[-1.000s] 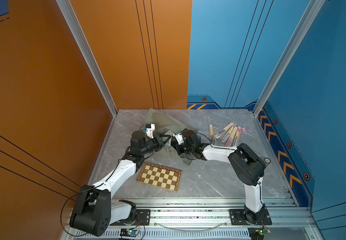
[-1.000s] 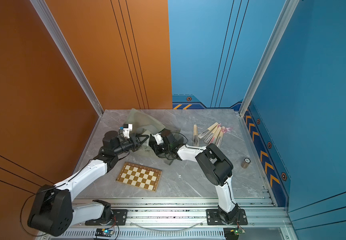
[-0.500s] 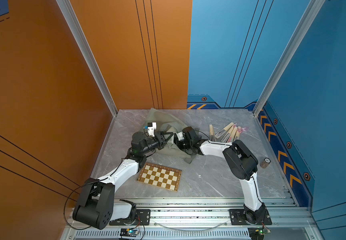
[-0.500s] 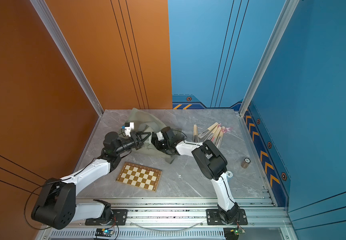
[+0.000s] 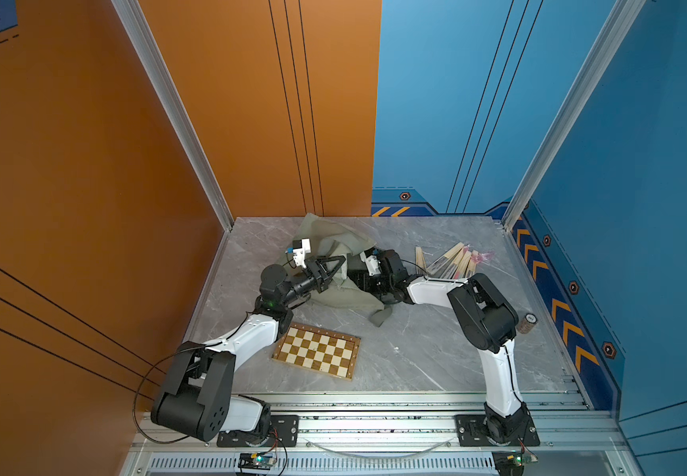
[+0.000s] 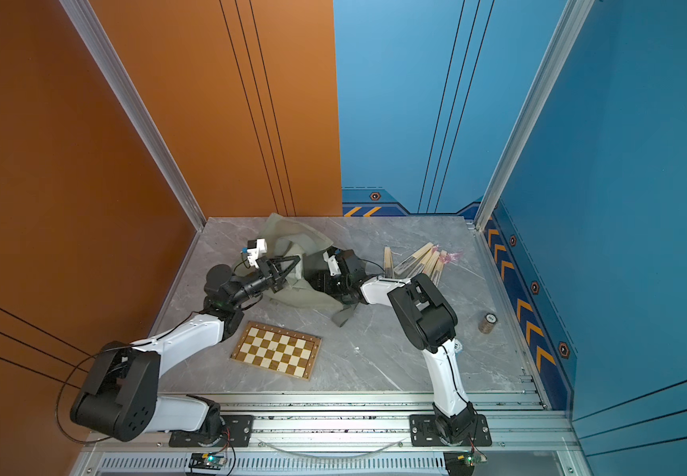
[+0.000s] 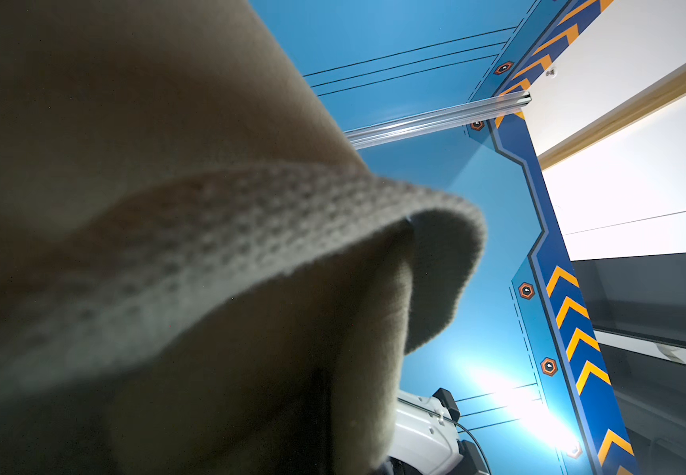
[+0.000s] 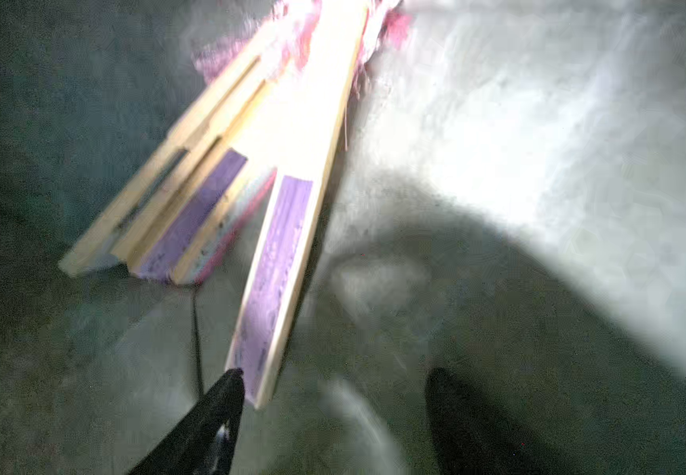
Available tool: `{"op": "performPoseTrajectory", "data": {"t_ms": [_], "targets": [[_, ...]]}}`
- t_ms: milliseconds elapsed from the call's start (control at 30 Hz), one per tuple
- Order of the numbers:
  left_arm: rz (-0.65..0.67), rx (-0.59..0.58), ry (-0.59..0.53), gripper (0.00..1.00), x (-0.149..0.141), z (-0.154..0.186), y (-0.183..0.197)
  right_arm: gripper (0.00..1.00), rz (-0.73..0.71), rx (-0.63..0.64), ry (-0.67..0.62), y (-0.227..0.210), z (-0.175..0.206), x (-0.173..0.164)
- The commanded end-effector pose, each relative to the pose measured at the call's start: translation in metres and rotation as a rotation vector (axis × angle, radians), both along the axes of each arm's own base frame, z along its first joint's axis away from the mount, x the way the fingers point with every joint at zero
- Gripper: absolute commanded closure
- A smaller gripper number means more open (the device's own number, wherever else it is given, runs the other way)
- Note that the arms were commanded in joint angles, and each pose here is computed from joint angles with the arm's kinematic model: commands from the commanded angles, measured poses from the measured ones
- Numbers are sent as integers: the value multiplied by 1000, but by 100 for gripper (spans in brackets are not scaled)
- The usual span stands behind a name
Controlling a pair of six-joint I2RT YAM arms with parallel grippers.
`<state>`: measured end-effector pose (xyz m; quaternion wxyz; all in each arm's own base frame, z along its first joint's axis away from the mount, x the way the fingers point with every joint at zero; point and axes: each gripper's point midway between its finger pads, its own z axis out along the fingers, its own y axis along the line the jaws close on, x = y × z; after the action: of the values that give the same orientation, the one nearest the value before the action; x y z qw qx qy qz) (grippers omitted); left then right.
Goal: Take out the folding fans from the tote bags
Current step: Pick up the folding fan from the canvas bag.
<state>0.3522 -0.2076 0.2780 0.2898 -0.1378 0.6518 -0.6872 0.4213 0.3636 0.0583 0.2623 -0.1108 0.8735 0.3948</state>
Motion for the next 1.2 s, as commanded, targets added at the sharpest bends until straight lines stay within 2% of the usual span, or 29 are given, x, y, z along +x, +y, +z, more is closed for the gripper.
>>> {"op": "performPoseTrajectory", "data": {"t_ms": [0, 33, 133, 200, 367, 433, 567, 833, 933, 1033, 1067, 1167], "targets": [[0, -25, -110, 100, -2, 30, 3, 27, -59, -81, 16, -29, -8, 1], [-12, -8, -107, 100, -1, 32, 1, 27, -84, -106, 1, -39, 0, 3], [-50, 101, -34, 100, 2, 22, -3, 27, -190, -235, 9, -80, -9, 12], [-72, 156, -35, 100, 0, 22, -6, 27, -259, -285, 20, -107, -11, 19], [-67, 115, -80, 100, -8, 32, -4, 27, -386, -291, 33, -153, -4, 36], [-59, 122, -74, 100, -13, 24, -7, 27, -375, -237, 30, -152, 6, 42], [-58, 156, -67, 100, -24, 3, -24, 26, -261, -35, -17, -121, 39, 49], [-72, 177, -84, 100, -27, -12, -42, 25, -224, 101, 36, -83, 51, 61], [-79, 144, -85, 100, -26, -15, -45, 25, -181, 88, 22, -63, 48, 55], [-88, 111, -78, 100, -28, -21, -48, 25, -133, 16, -1, -47, 46, 47], [-85, 105, -76, 100, -29, -24, -47, 25, -118, -30, 22, -43, 26, 43], [-75, 93, -68, 100, -32, -33, -45, 25, -119, -86, 32, -37, 10, 37]]}}
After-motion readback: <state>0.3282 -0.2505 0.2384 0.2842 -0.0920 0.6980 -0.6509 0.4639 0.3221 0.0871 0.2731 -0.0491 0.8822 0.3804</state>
